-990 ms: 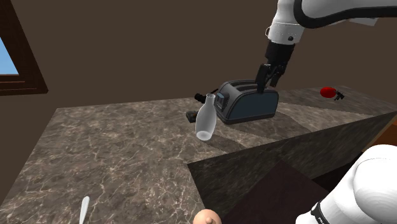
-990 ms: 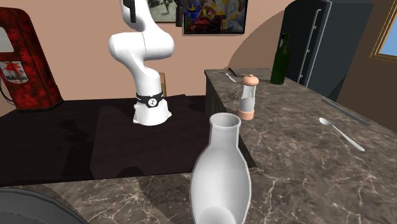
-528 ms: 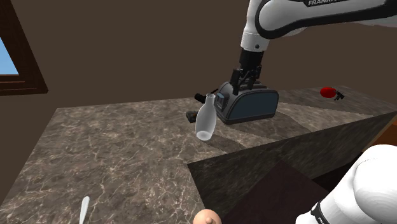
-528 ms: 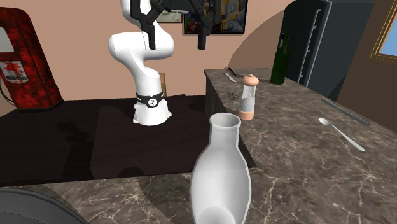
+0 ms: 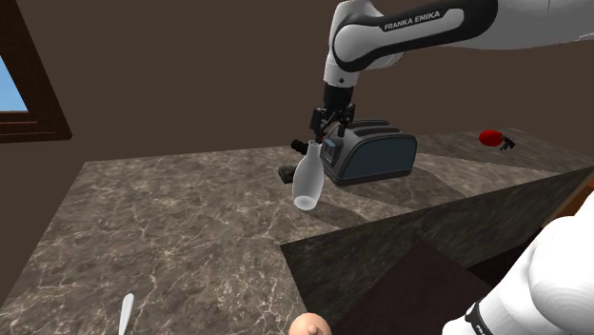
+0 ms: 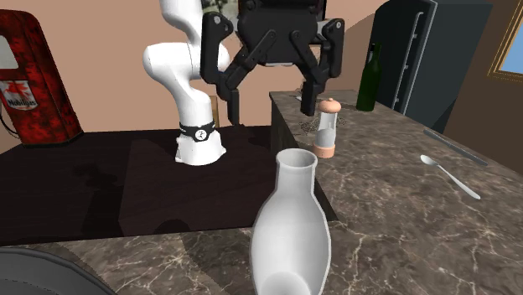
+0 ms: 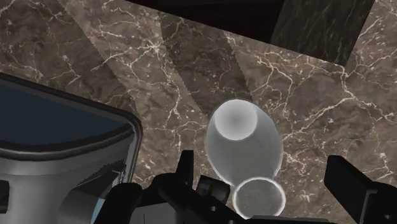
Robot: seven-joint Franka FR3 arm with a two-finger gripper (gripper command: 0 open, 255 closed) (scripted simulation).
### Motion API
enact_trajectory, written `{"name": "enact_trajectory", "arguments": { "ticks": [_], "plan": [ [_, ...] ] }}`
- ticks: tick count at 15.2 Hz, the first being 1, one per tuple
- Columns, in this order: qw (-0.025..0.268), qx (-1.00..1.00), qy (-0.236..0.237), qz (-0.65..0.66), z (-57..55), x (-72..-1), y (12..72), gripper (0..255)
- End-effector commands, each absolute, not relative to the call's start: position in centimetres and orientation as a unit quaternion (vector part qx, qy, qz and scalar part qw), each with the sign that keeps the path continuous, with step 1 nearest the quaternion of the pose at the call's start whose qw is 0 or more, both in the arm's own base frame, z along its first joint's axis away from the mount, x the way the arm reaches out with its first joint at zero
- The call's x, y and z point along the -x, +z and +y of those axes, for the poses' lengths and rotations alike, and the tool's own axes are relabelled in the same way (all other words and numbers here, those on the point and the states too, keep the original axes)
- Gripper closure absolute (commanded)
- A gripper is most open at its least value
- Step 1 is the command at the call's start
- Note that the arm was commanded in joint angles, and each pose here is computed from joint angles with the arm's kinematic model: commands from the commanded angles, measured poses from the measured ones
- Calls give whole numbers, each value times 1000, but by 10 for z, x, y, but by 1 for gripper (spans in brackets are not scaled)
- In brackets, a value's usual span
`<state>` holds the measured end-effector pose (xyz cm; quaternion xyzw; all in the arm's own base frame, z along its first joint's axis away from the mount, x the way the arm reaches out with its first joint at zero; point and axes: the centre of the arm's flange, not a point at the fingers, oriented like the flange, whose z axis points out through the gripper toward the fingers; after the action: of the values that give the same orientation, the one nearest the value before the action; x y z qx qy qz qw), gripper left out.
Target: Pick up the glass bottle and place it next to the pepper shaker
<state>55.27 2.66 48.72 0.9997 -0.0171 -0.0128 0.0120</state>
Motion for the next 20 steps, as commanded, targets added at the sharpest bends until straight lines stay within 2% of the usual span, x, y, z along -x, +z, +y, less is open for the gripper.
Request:
{"name": "enact_trajectory", "arguments": {
  "ticks": [1, 4, 12, 19, 20],
  "plan": [
    [8, -1000, -15, -20, 28, -575, 475, 0],
    [2, -1000, -16, -25, 31, -605, 461, 0],
    [2, -1000, -16, -25, 31, -604, 421, 0],
    [2, -1000, -16, -25, 31, -604, 421, 0],
    [2, -1000, -16, -25, 31, -604, 421, 255]
  ]
}}
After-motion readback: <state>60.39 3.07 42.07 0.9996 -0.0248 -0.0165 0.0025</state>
